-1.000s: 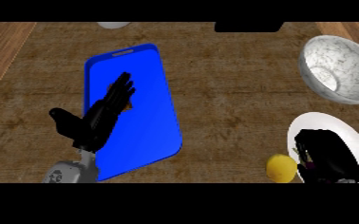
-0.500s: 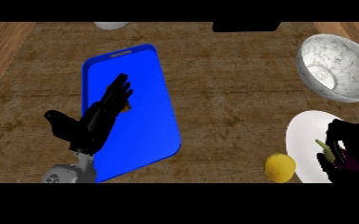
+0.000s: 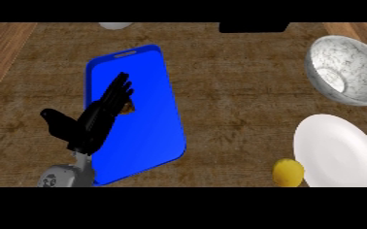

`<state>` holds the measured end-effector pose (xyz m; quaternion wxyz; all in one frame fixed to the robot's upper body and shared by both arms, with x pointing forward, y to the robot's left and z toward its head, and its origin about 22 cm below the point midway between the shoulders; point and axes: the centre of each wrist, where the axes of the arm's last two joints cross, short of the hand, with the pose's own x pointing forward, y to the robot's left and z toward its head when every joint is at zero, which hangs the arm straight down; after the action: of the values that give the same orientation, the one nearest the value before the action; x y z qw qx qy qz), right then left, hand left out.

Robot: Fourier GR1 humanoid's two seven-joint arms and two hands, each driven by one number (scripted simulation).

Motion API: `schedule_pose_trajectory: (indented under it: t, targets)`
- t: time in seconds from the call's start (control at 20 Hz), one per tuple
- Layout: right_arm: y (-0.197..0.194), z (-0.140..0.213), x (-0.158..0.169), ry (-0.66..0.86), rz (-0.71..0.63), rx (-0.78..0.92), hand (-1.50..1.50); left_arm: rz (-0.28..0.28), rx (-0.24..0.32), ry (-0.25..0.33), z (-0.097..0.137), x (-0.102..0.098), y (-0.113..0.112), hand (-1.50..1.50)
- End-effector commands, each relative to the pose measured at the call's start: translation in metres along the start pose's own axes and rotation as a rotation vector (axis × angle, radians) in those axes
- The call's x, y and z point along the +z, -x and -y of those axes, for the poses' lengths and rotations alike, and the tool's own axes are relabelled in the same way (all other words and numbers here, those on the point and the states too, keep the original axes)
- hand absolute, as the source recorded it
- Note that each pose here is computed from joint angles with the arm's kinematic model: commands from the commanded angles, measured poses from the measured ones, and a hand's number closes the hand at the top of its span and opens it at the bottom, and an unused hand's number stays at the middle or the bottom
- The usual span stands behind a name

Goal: Pick the eggplant from the plate and place it in the bowl

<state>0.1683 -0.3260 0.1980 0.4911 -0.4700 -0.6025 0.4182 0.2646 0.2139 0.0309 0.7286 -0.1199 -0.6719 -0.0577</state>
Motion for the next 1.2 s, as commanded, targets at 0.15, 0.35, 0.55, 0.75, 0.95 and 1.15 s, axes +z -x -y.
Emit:
schedule_pose_trajectory:
  t: [0.15,0.35,0.55,0.75,0.95,1.15]
  targets:
    - [0.019,0.028,-0.029,0.081,-0.035,-0.075,1.5,0.001,0.009,0.007,0.005,-0.013,0.011,0.0]
    - [0.046,0.026,-0.066,0.082,-0.075,-0.049,1.5,0.015,0.003,0.006,0.02,0.0,0.003,0.0]
    - [0.059,0.019,-0.101,0.108,-0.102,-0.1,1.5,0.013,-0.012,0.012,0.011,-0.001,-0.008,0.0]
    - [0.081,-0.004,-0.127,0.107,-0.098,-0.105,1.5,-0.003,0.001,0.01,0.004,-0.01,0.01,0.0]
    - [0.099,-0.033,-0.16,0.104,-0.111,-0.062,1.5,0.019,-0.012,0.033,0.04,-0.01,0.008,0.0]
    - [0.13,-0.034,-0.175,0.136,-0.15,0.035,1.5,0.01,0.0,0.065,0.021,-0.017,-0.005,0.0]
